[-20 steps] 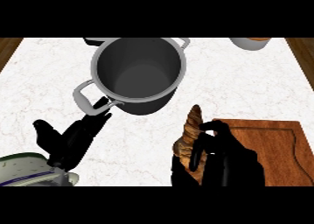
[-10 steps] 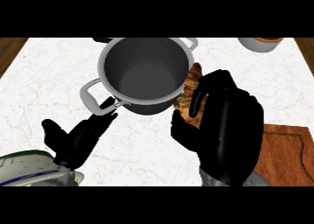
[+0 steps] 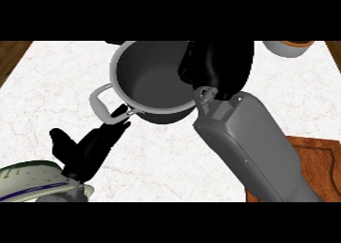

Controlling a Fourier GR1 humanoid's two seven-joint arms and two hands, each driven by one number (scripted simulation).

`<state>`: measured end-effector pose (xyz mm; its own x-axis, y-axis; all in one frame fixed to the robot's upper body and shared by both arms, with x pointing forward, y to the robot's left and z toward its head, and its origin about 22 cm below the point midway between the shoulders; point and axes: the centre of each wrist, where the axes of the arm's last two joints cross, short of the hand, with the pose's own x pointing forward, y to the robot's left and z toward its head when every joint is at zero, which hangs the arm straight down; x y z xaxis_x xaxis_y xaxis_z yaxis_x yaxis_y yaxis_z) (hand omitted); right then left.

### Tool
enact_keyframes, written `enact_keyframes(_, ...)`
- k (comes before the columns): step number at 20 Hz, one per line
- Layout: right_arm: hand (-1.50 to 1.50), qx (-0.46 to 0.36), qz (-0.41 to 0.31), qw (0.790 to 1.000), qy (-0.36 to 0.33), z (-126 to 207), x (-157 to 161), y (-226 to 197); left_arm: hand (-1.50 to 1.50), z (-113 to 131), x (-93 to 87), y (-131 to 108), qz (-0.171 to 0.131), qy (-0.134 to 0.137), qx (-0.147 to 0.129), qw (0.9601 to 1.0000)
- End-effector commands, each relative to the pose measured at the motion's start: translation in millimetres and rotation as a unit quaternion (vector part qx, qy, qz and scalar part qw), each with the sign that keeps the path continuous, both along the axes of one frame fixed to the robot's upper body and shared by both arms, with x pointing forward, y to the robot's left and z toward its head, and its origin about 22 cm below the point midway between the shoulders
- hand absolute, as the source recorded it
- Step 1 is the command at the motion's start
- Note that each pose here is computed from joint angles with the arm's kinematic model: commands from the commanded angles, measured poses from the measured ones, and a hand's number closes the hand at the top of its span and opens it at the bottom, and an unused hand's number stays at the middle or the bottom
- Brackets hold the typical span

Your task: Pick the croissant from the cutting board and place it in the pot

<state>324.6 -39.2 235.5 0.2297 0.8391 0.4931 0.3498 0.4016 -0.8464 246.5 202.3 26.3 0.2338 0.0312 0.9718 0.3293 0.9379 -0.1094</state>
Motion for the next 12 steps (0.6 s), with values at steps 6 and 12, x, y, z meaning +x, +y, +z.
enact_keyframes(6,1.50,0.061,-0.068,0.995,0.040,-16,73,10,0.00,9,3.1,-6,-0.006,-0.014,0.010,0.9998)
enact_keyframes(12,1.50,0.109,-0.063,0.992,0.031,-39,96,7,0.00,9,8.9,-6,-0.017,-0.011,0.010,0.9998)
